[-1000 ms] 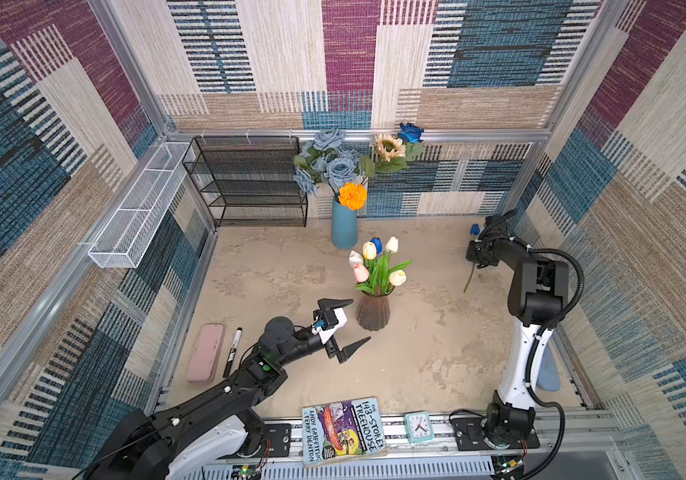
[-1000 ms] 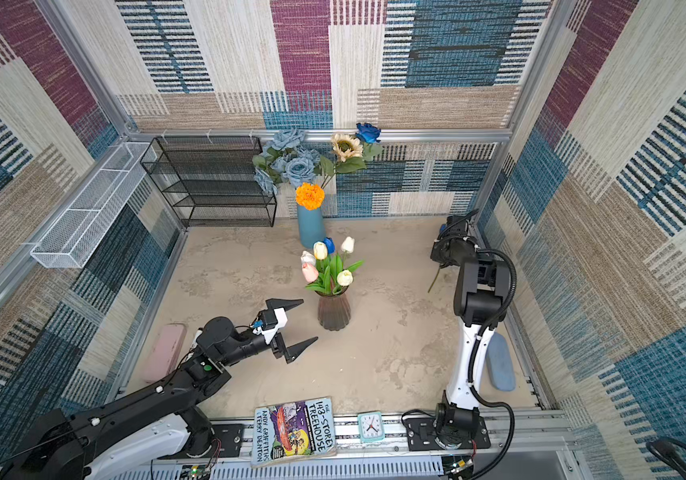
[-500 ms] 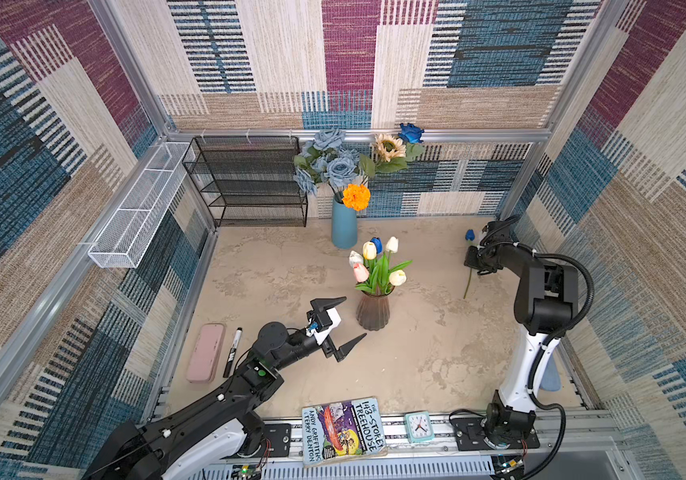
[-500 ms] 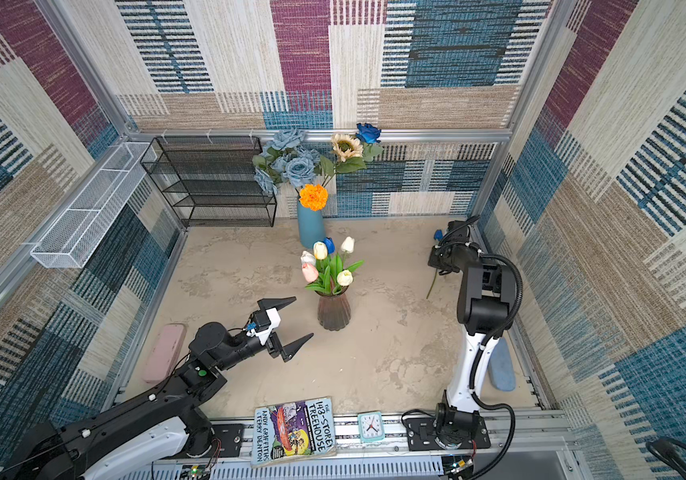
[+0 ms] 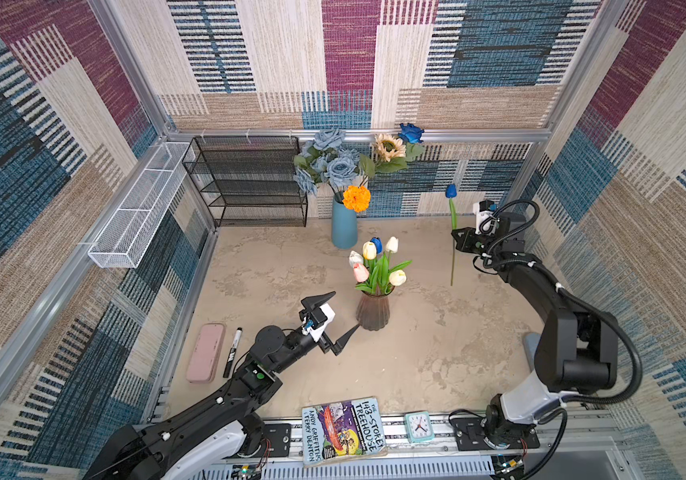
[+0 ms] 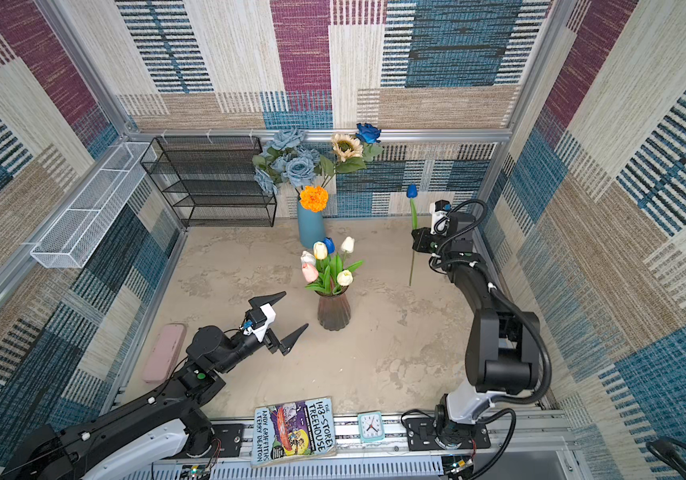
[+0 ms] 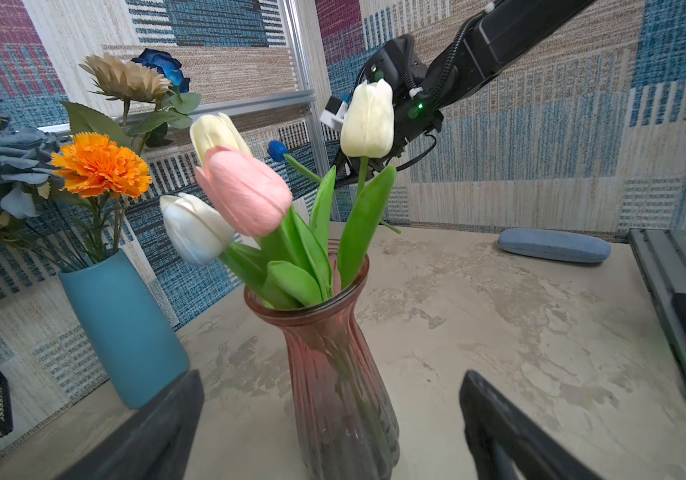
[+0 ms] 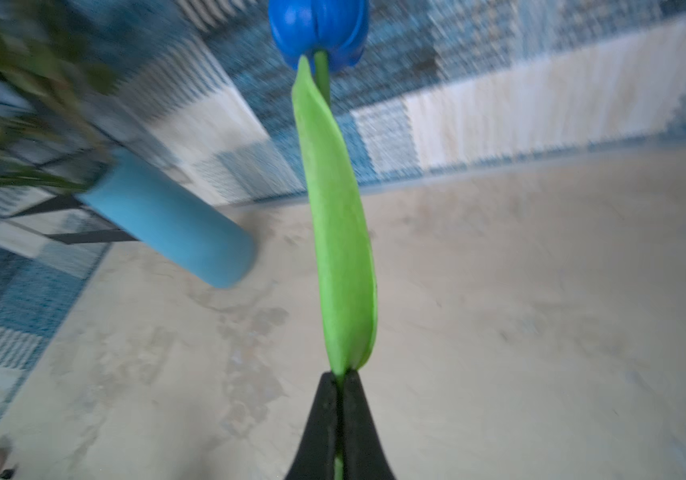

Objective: Arrange the flowers into the vase
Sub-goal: 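Lift the blue tulip and carry it over the pink vase with the right gripper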

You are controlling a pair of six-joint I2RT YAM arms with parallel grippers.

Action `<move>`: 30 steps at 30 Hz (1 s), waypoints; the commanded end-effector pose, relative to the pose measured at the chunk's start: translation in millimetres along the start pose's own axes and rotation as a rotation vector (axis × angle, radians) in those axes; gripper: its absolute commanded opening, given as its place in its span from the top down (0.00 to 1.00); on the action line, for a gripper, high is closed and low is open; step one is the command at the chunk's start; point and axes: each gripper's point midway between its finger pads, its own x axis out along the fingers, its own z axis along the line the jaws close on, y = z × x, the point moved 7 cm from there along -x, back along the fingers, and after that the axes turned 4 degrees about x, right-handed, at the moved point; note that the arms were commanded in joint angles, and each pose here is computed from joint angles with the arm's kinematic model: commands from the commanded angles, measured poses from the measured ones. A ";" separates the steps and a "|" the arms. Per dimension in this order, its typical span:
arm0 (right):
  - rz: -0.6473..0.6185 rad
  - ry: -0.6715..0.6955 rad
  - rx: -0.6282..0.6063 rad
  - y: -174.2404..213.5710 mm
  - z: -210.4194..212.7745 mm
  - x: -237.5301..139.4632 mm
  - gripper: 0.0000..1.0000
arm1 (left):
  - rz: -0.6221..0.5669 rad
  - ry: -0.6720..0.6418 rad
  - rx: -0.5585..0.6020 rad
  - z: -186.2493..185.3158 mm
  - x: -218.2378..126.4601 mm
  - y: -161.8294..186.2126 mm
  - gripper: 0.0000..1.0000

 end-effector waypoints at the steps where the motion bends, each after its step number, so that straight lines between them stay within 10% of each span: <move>1: -0.203 -0.328 -0.157 -27.4 68.5 -33.7 1.00 | -0.048 -0.023 0.026 4.0 1.4 -8.7 0.01; 12: -0.620 -0.859 -0.560 26.0 202.2 -157.7 1.00 | -0.055 -0.008 0.024 5.0 12.8 -7.4 0.01; 22: -0.720 -1.081 -0.534 36.0 248.6 -178.9 1.00 | -0.063 0.001 0.019 4.9 16.7 -7.7 0.01; 30: -0.834 -0.987 -0.438 46.4 265.6 -147.3 1.00 | -0.065 0.001 0.018 4.8 15.9 -7.9 0.01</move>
